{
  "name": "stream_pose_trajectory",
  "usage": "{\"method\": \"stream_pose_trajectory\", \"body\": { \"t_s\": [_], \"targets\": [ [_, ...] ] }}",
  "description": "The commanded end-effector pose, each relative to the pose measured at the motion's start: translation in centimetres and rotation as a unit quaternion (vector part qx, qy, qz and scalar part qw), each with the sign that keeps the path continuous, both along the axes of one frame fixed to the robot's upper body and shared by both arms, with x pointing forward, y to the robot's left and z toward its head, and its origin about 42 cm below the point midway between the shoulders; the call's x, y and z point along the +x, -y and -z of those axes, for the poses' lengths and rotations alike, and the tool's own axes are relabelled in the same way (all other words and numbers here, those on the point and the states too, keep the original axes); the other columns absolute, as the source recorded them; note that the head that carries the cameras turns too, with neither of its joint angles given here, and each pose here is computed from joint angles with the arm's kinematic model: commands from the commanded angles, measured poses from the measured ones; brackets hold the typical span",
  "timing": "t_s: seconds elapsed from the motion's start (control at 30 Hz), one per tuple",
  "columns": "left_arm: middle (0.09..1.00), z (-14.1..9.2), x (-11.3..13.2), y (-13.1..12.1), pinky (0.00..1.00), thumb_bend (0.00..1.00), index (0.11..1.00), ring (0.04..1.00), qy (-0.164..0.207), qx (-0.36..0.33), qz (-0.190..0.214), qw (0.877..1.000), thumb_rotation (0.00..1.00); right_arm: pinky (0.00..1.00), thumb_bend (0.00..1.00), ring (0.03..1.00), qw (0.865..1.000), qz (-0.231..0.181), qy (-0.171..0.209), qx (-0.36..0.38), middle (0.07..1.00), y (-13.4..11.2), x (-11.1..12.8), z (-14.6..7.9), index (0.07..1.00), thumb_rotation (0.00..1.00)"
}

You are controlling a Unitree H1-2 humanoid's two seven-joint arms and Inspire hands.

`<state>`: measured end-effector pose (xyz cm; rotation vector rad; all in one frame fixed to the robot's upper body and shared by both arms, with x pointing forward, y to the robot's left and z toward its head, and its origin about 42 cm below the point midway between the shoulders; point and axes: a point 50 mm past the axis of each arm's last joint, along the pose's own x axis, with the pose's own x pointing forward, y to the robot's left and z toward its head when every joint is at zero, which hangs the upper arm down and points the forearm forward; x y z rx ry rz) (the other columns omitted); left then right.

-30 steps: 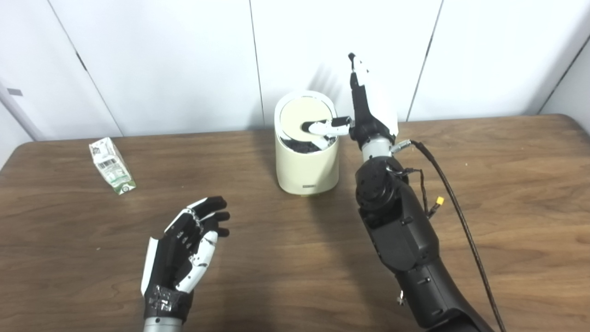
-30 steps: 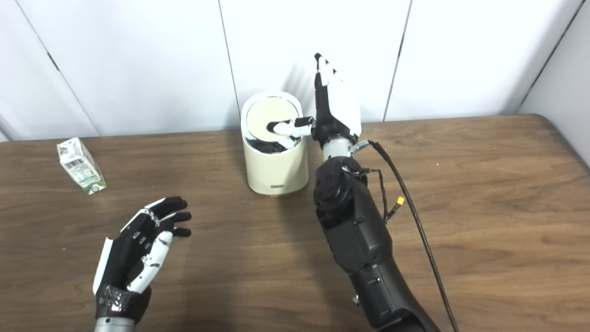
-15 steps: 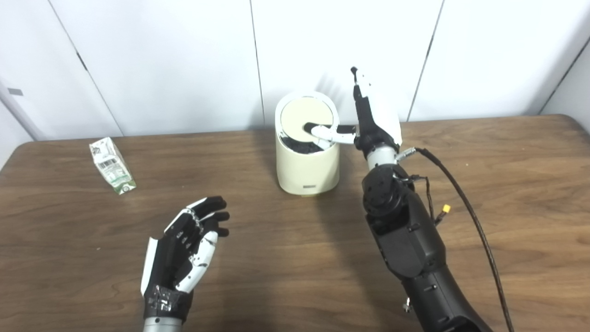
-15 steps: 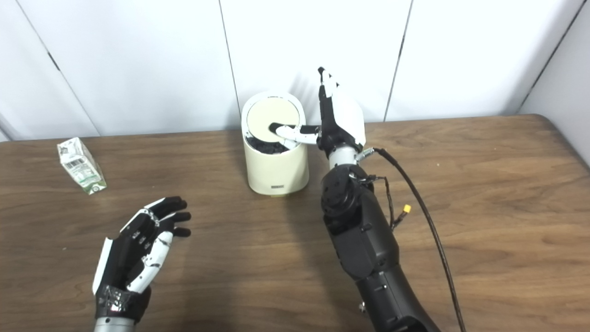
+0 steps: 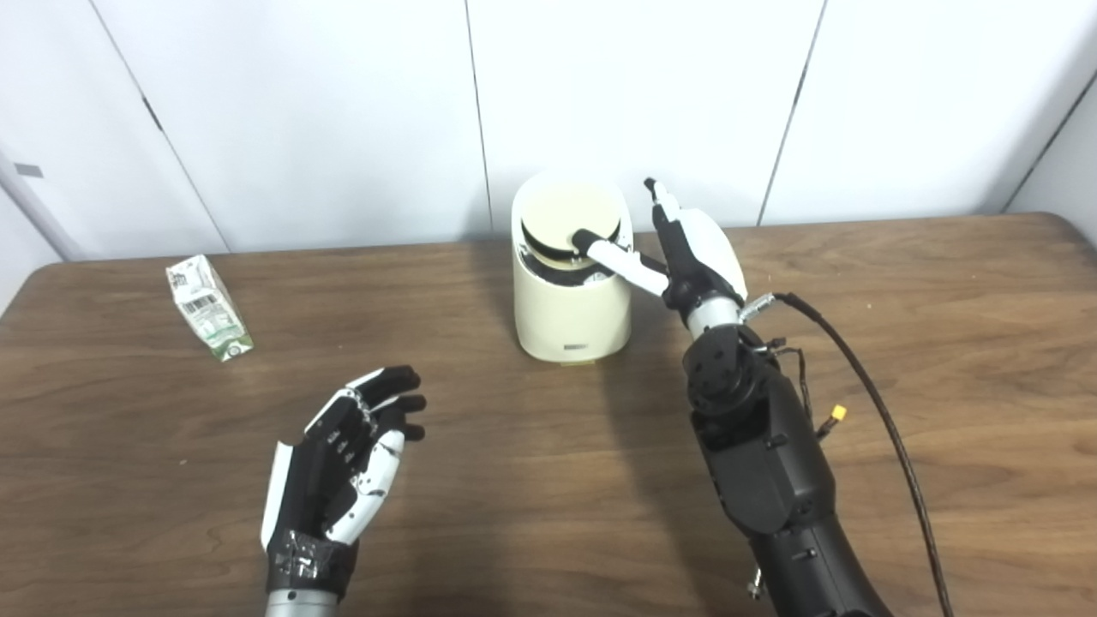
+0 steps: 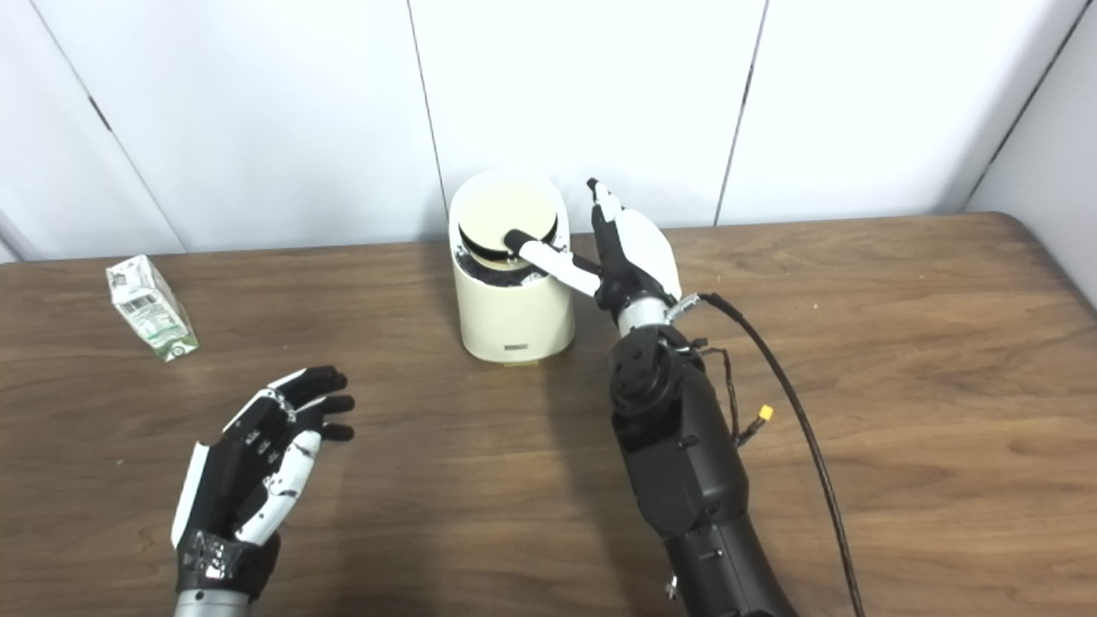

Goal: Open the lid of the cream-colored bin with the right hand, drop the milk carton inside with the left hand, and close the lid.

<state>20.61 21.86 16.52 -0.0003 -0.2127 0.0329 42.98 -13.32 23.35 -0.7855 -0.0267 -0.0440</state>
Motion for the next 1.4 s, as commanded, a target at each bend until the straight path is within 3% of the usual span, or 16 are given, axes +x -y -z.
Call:
{"method": "stream_pose_trajectory", "body": {
  "t_s": [0.0, 0.23, 0.43, 0.63, 0.73, 0.83, 0.93, 1.03, 1.2, 1.27, 1.37],
  "targets": [
    [0.749, 0.2, -1.0, -0.2, 0.6, 0.22, 0.741, 0.703, -0.001, 0.0, -0.003, 1.0, 0.32, 1.0, 0.94, 1.0, 0.999, -0.001, 0.04, 0.003, 1.0, -0.2, 0.0, -2.5, 1.0, 0.99],
    [0.751, 0.3, -1.0, -0.2, 0.6, 0.22, 0.741, 0.709, 0.001, 0.003, -0.003, 1.0, 0.31, 1.0, 0.98, 1.0, 0.997, -0.006, 0.071, 0.022, 1.0, 0.6, -1.6, -3.3, 1.0, 1.0],
    [0.756, 0.2, -1.1, -0.3, 0.61, 0.22, 0.745, 0.716, -0.001, 0.002, -0.002, 1.0, 0.31, 1.0, 1.0, 1.0, 0.991, -0.016, 0.128, 0.034, 1.0, 1.5, -6.1, -4.2, 1.0, 1.0],
    [0.751, 0.3, -1.1, -0.3, 0.6, 0.21, 0.742, 0.712, 0.002, 0.003, -0.002, 1.0, 0.3, 0.96, 0.96, 1.0, 0.985, -0.018, 0.158, 0.066, 1.0, 2.5, -10.7, -3.0, 1.0, 1.0],
    [0.752, 0.3, -1.1, -0.3, 0.6, 0.21, 0.744, 0.713, 0.001, 0.006, -0.005, 1.0, 0.3, 0.85, 0.81, 0.971, 0.98, -0.02, 0.172, 0.095, 1.0, 3.3, -13.3, -1.6, 1.0, 1.0],
    [0.755, 0.3, -0.9, -0.4, 0.6, 0.21, 0.747, 0.714, 0.002, 0.004, -0.003, 1.0, 0.3, 0.77, 0.53, 0.93, 0.973, -0.019, 0.193, 0.124, 0.97, 4.1, -15.6, 0.1, 0.958, 1.0],
    [0.755, 0.3, -0.9, -0.5, 0.6, 0.22, 0.747, 0.713, 0.0, 0.008, -0.002, 1.0, 0.31, 0.72, 0.27, 0.844, 0.965, -0.012, 0.212, 0.153, 0.882, 5.0, -17.7, 1.5, 0.871, 0.78],
    [0.755, 0.4, -0.8, -0.6, 0.61, 0.22, 0.747, 0.712, 0.001, 0.006, -0.004, 1.0, 0.31, 0.71, 0.15, 0.834, 0.96, -0.015, 0.204, 0.188, 0.87, 5.9, -19.5, 2.9, 0.857, 0.6],
    [0.75, 0.5, -0.6, -0.7, 0.6, 0.22, 0.742, 0.705, 0.002, 0.004, -0.009, 1.0, 0.29, 0.68, 0.17, 0.791, 0.953, -0.005, 0.195, 0.232, 0.816, 7.5, -22.4, 4.3, 0.801, 0.48],
    [0.749, 0.6, -0.6, -0.7, 0.6, 0.23, 0.74, 0.705, 0.002, 0.004, -0.009, 1.0, 0.3, 0.66, 0.19, 0.764, 0.952, -0.002, 0.196, 0.237, 0.781, 8.1, -22.8, 4.8, 0.76, 0.3],
    [0.751, 0.6, -0.4, -0.7, 0.6, 0.23, 0.74, 0.707, 0.002, 0.004, -0.008, 1.0, 0.3, 0.61, 0.24, 0.718, 0.949, 0.004, 0.198, 0.245, 0.739, 8.8, -22.8, 5.4, 0.714, 0.15]
  ]
}}
